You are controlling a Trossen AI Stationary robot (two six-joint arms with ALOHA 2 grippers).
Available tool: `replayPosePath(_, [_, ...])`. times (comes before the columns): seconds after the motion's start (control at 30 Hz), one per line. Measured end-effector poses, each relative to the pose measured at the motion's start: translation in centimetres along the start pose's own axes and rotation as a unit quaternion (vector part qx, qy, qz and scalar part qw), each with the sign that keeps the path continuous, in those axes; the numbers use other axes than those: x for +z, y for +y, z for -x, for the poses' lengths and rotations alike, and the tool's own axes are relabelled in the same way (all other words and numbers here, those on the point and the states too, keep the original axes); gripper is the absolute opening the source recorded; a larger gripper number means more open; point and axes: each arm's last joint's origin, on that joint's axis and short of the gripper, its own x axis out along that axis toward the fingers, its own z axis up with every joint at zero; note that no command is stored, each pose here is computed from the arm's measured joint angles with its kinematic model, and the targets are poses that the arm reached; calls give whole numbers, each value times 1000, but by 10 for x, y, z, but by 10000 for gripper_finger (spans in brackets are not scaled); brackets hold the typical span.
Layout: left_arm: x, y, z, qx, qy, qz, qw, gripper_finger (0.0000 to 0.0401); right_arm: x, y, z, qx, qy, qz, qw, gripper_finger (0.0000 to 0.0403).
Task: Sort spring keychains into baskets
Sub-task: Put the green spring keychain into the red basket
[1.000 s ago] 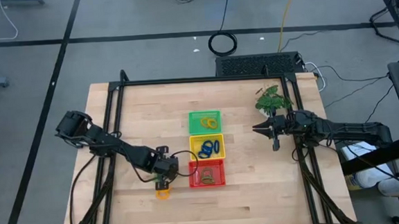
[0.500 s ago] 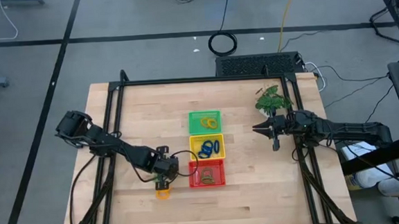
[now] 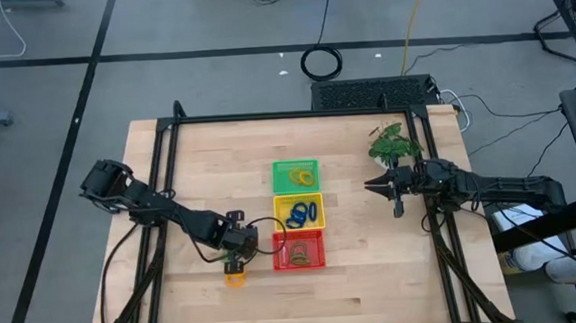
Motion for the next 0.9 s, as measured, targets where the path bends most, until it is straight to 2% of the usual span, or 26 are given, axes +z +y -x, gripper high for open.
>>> replayPosePath(0.23, [0,0,0,-1,0,-1,1000,34,0,0,0,0,0,0,1000,38])
replayPosePath(0.47, [0,0,0,-2,0,-1,1000,20,0,0,0,0,0,0,1000,38])
replayPosePath(0.6, [0,0,1,-2,-1,-1,1000,25,0,0,0,0,0,0,1000,39])
replayPosePath(0.9, [3,0,17,-15,-34,-7,999,19,0,0,0,0,0,0,1000,38])
